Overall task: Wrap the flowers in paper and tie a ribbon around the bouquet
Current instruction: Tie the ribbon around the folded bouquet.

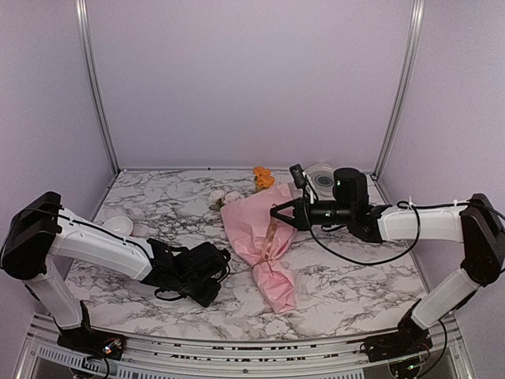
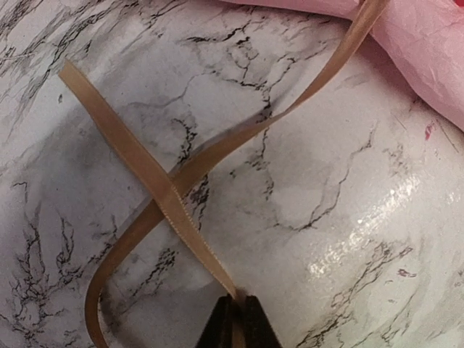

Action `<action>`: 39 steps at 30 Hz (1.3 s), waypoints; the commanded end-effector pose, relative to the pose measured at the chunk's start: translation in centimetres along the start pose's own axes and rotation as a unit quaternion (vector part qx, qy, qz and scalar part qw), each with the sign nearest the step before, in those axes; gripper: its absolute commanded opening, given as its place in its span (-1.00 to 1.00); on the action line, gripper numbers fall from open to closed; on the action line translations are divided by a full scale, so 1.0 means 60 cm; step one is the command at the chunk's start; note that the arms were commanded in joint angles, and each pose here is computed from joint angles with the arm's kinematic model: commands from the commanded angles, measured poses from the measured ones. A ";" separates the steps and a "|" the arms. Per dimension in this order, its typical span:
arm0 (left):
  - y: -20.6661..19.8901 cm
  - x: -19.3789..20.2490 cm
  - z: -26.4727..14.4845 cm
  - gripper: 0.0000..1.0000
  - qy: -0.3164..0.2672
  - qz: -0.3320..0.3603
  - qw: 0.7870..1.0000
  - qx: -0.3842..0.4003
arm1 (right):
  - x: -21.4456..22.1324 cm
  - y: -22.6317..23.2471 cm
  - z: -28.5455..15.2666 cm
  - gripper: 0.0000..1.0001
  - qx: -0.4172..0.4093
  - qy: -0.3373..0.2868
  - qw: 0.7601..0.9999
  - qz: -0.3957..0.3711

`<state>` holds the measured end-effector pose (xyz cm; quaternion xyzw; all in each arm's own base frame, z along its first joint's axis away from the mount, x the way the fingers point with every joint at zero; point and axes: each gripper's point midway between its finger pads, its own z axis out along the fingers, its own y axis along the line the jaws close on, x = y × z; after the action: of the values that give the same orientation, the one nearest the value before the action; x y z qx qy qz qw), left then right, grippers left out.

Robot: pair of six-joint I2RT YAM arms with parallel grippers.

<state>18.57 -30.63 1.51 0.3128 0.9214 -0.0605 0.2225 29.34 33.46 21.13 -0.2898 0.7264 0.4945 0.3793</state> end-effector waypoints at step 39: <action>0.366 0.118 -0.258 -1.00 -0.243 -0.354 0.862 -0.269 | 0.289 -0.291 -0.337 -1.00 0.326 0.000 0.882 0.341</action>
<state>21.33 -9.65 13.44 -0.1128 0.8753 -0.0556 0.4670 27.58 10.97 4.23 0.0655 0.8868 0.3850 0.2470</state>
